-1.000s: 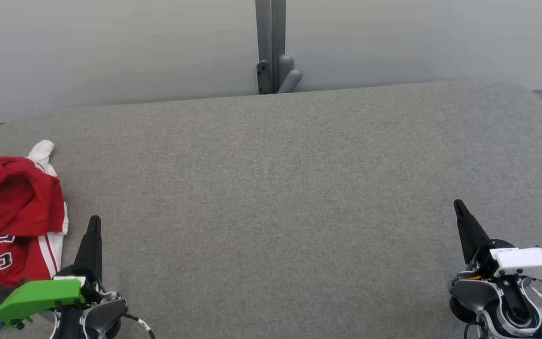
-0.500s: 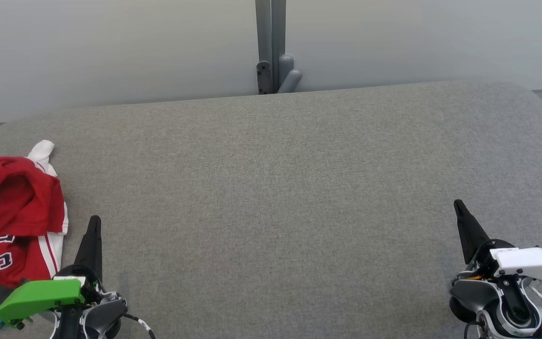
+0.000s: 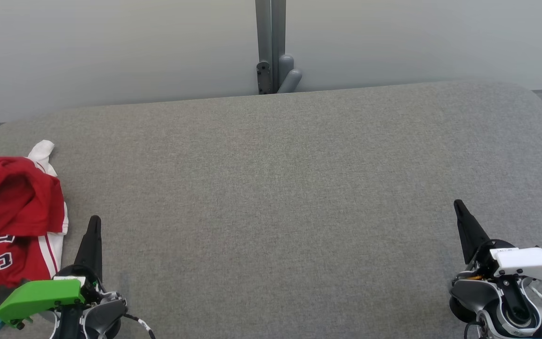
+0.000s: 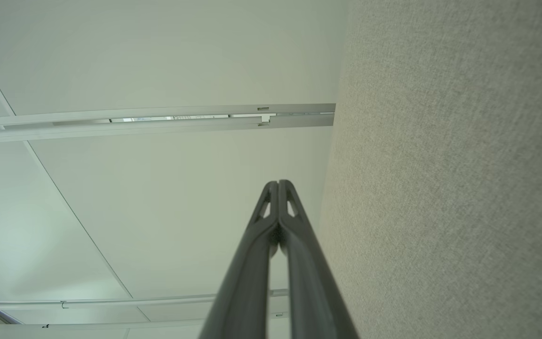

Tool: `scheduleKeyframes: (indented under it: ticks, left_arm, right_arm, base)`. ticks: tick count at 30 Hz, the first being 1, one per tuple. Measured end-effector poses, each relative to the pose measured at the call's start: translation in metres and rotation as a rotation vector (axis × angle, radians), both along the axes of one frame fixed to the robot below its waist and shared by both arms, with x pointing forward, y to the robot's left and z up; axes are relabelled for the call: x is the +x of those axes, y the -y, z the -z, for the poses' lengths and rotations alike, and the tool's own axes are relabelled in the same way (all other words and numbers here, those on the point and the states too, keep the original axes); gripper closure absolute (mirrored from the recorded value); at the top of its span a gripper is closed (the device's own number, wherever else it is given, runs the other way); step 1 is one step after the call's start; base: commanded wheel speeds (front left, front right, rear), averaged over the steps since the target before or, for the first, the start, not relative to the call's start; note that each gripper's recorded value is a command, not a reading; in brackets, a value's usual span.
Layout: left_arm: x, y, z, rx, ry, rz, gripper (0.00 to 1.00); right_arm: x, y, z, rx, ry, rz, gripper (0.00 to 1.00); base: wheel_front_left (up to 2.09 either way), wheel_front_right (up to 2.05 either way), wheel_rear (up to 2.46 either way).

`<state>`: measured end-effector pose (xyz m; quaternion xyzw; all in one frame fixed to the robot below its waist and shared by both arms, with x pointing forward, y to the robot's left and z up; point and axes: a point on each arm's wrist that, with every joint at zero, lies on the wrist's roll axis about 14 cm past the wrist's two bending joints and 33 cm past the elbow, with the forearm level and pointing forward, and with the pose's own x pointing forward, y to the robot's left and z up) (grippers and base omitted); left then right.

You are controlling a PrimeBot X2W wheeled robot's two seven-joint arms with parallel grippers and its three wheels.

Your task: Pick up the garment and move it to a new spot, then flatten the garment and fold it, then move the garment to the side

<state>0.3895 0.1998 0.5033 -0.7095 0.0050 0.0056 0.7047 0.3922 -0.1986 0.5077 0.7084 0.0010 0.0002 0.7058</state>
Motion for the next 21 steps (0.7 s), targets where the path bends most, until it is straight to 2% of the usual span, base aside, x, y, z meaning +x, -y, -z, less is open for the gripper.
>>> scheduleKeyframes:
  ticks: [15,16,21]
  left_arm:
    - [0.000,0.000,0.000,0.000,0.000,0.000,1.00]
    - [-0.001,0.000,0.002,-0.001,-0.006,0.000,0.00]
    - [-0.014,0.001,0.031,-0.013,-0.094,-0.004,0.00]
  right_arm:
    - [0.000,0.000,0.000,0.000,0.000,0.000,1.00]
    - [0.000,0.000,0.002,0.001,-0.005,0.000,0.00]
    - [-0.011,-0.002,0.026,0.013,-0.078,0.001,0.00]
  base:
    - [0.00,0.00,0.00]
    - [0.00,0.00,0.00]
    - [0.00,0.00,0.00]
